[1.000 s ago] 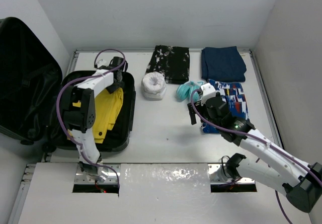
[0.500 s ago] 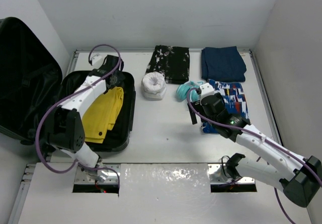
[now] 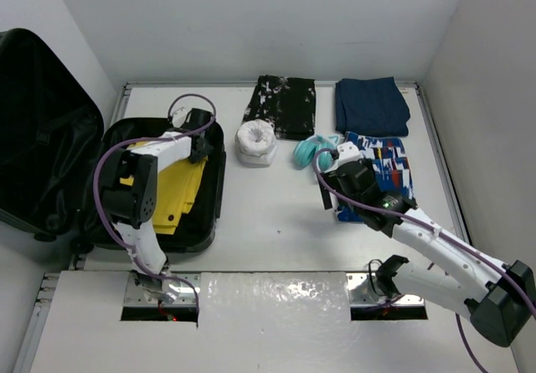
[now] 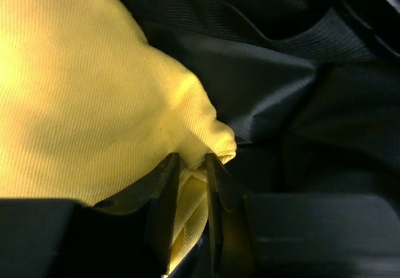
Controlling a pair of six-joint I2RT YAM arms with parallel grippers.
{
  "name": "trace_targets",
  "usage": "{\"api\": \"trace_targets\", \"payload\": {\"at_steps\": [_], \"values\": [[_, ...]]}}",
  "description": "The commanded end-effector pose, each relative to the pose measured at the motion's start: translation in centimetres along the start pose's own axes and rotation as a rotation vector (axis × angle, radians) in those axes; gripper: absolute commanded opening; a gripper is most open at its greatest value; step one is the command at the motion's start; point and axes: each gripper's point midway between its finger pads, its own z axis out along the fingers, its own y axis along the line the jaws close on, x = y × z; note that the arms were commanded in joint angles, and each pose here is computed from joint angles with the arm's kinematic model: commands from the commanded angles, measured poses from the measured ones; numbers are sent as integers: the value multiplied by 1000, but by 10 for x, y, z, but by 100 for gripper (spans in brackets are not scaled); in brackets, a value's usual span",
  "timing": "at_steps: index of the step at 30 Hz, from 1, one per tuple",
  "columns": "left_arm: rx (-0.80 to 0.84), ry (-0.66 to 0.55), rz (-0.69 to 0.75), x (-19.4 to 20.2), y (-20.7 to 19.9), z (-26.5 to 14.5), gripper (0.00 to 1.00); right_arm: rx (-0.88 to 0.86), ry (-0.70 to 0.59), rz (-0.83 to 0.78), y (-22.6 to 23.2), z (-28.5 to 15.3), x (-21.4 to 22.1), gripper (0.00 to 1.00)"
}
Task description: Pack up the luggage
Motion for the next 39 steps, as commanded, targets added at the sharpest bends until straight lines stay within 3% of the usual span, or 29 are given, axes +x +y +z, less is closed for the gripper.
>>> {"api": "trace_targets", "payload": {"at_steps": [1, 3, 4, 7, 9, 10, 11, 16, 20, 26, 31, 35, 39], "values": [[72, 63, 12, 19, -6, -2, 29, 46, 24, 52, -12, 5, 8, 99], [109, 25, 3, 0, -13, -19, 43, 36, 39, 70, -13, 9, 11, 99], [105, 13, 5, -7, -12, -28, 58, 38, 44, 74, -13, 10, 12, 99], [132, -84, -38, -48, -13, -71, 78, 52, 49, 101, -20, 11, 10, 99], [162, -161, -81, -79, -13, -107, 85, 54, 69, 115, -25, 12, 10, 99], [141, -181, -88, -85, -7, -117, 96, 65, 86, 119, -28, 14, 13, 99], [138, -200, -101, -92, -3, -127, 98, 76, 101, 122, -32, 14, 14, 99], [213, -285, -120, -110, 18, -188, 100, 158, 210, 152, -55, 20, 35, 99], [343, -242, -26, -74, 26, -201, 100, 193, 292, 127, -69, 21, 57, 99], [506, -178, 88, -24, 35, -214, 99, 34, 387, 89, -39, 39, 89, 98], [511, -201, 135, -19, 50, -224, 99, -14, 536, 117, -20, 56, 129, 79], [497, -225, 150, -21, 58, -231, 99, -65, 471, 292, 15, 59, 131, 68], [483, -234, 155, -22, 62, -231, 99, -137, 314, 416, 56, 65, 109, 67]]}}
